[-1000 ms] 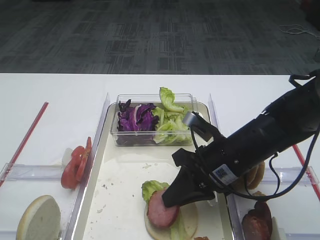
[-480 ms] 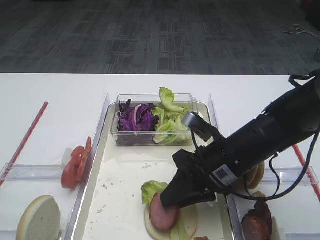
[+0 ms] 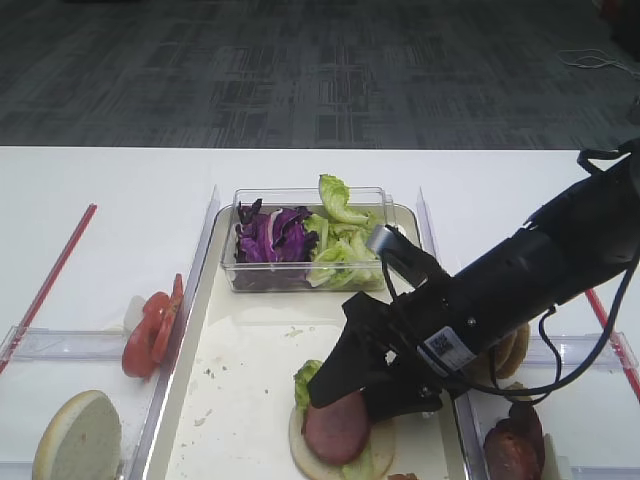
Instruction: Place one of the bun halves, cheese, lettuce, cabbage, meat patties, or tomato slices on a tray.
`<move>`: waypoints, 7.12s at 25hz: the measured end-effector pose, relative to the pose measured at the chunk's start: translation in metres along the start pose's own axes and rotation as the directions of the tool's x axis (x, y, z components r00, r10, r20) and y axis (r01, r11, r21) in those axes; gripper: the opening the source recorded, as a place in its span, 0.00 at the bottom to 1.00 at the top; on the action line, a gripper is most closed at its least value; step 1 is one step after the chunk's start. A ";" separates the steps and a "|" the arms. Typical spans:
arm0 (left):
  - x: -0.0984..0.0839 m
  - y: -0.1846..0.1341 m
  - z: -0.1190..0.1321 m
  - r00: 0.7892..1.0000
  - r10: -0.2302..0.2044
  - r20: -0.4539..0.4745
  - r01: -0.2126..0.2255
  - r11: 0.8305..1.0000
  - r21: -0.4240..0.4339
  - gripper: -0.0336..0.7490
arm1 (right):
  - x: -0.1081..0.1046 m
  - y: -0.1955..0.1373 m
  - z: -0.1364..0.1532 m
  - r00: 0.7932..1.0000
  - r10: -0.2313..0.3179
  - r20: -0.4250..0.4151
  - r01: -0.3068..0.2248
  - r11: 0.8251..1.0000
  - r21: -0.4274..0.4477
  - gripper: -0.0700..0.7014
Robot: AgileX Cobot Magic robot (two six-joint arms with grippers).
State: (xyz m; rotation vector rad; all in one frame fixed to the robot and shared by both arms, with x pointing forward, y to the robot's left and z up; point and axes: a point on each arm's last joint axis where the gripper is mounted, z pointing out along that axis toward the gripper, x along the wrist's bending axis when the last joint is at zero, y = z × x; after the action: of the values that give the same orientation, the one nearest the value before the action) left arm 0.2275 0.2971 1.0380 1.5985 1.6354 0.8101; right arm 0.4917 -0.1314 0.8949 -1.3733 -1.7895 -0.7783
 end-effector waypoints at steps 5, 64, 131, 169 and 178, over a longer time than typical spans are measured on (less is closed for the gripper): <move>0.000 0.000 0.000 1.000 0.000 0.000 0.000 1.000 0.000 0.54 | 0.002 0.000 -0.001 1.000 0.015 0.002 -0.015 1.000 -0.005 0.69; 0.000 0.000 0.000 1.000 0.000 0.000 0.000 1.000 0.000 0.54 | 0.069 0.004 -0.090 0.843 -0.056 0.535 -0.013 0.992 0.123 0.69; 0.000 0.000 0.000 1.000 0.000 0.000 0.000 1.000 0.000 0.54 | 0.016 -0.053 -0.191 0.585 0.174 0.792 -0.160 0.982 -0.098 0.65; 0.000 0.000 0.000 1.000 0.000 0.000 0.000 1.000 0.000 0.54 | 0.047 -0.200 -0.161 0.615 0.166 0.771 0.156 0.933 -0.325 0.65; 0.000 0.000 0.000 1.000 0.000 0.000 0.000 1.000 0.000 0.54 | 0.053 -0.213 -0.162 0.602 0.157 0.783 0.259 0.889 -0.377 0.65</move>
State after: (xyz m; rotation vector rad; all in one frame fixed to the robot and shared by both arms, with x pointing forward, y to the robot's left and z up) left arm 0.2275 0.2971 1.0380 1.5985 1.6354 0.8101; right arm 0.3079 -0.2881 1.0215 -2.2671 -2.4334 -0.6751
